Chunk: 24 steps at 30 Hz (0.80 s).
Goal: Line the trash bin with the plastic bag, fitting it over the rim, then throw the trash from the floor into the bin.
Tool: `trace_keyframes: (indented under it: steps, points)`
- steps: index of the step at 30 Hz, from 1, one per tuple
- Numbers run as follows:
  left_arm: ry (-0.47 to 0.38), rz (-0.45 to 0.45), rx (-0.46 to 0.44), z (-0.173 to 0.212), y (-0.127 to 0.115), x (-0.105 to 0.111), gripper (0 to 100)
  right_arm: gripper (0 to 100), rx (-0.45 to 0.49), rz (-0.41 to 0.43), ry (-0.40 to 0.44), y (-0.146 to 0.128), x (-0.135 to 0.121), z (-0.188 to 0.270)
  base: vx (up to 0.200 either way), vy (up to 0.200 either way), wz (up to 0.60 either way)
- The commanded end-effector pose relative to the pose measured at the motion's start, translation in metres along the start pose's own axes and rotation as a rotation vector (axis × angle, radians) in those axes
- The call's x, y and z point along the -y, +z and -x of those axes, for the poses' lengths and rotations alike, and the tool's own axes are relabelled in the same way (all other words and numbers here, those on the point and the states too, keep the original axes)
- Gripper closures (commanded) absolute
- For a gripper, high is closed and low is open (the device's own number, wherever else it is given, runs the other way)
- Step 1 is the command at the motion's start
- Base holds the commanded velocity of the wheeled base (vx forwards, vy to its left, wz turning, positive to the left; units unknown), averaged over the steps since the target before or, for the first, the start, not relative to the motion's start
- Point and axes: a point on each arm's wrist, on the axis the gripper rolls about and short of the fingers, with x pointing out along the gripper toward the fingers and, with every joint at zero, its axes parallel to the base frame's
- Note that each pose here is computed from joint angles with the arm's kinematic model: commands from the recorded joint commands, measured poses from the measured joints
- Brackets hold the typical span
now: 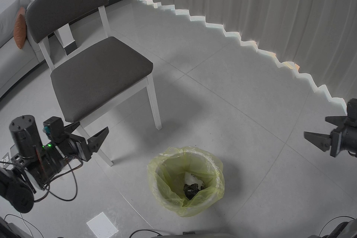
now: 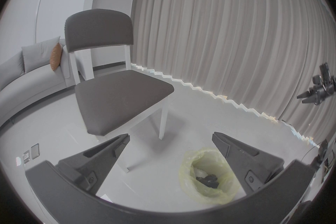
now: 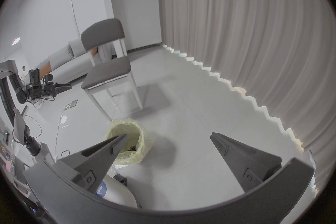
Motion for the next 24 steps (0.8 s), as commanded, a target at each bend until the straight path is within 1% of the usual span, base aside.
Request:
trace_keyframes:
  steps: [1, 4, 6, 10, 11, 13, 14, 15, 16, 17, 21, 22, 23, 24]
  points:
    - [0.034, 0.030, 0.182, 0.102, 0.048, 0.005, 0, 0, 0.203, -0.036, -0.144, -0.061, -0.003, 0.101, 0.000, 0.000, 0.00]
    - [0.030, 0.028, 0.199, 0.131, 0.043, 0.008, 0, 0, 0.229, -0.037, -0.127, -0.078, -0.009, 0.124, 0.000, 0.000, 0.00]
    - [0.030, 0.027, 0.213, 0.154, 0.036, 0.010, 0, 0, 0.261, -0.040, -0.112, -0.098, -0.014, 0.140, 0.000, 0.000, 0.00]
    - [0.035, 0.025, 0.233, 0.188, 0.021, 0.013, 0, 0, 0.309, -0.065, -0.108, -0.124, -0.025, 0.161, 0.000, 0.000, 0.00]
    - [0.045, 0.027, 0.240, 0.194, 0.018, 0.014, 0, 0, 0.320, -0.079, -0.095, -0.129, -0.028, 0.164, 0.000, 0.000, 0.00]
    - [0.101, 0.031, 0.266, 0.207, 0.005, 0.014, 0, 0, 0.345, -0.109, -0.052, -0.143, -0.035, 0.167, 0.000, 0.000, 0.00]
    - [0.124, 0.025, 0.278, 0.212, -0.003, 0.015, 0, 0, 0.344, -0.117, -0.036, -0.150, -0.037, 0.166, 0.000, 0.000, 0.00]
    - [0.125, 0.024, 0.283, 0.213, -0.005, 0.015, 0, 0, 0.344, -0.118, -0.033, -0.152, -0.037, 0.166, 0.000, 0.000, 0.00]
    - [0.108, 0.007, 0.321, 0.223, -0.019, 0.020, 0, 0, 0.296, -0.123, -0.017, -0.165, -0.037, 0.159, 0.000, 0.000, 0.00]
    - [0.093, 0.004, 0.329, 0.226, -0.024, 0.022, 0, 0, 0.271, -0.132, -0.012, -0.169, -0.036, 0.155, 0.000, 0.000, 0.00]
    - [0.073, 0.015, 0.282, 0.241, -0.052, 0.027, 0, 0, 0.218, -0.163, -0.014, -0.179, -0.035, 0.142, 0.000, 0.000, 0.00]
    - [0.077, 0.017, 0.272, 0.244, -0.060, 0.028, 0, 0, 0.217, -0.165, -0.029, -0.180, -0.034, 0.140, 0.000, 0.000, 0.00]
    - [0.079, 0.017, 0.268, 0.245, -0.063, 0.028, 0, 0, 0.223, -0.166, -0.040, -0.180, -0.033, 0.139, 0.000, 0.000, 0.00]
    - [0.087, 0.024, 0.230, 0.243, -0.069, 0.027, 0, 0, 0.253, -0.167, -0.091, -0.180, -0.031, 0.134, 0.000, 0.000, 0.00]
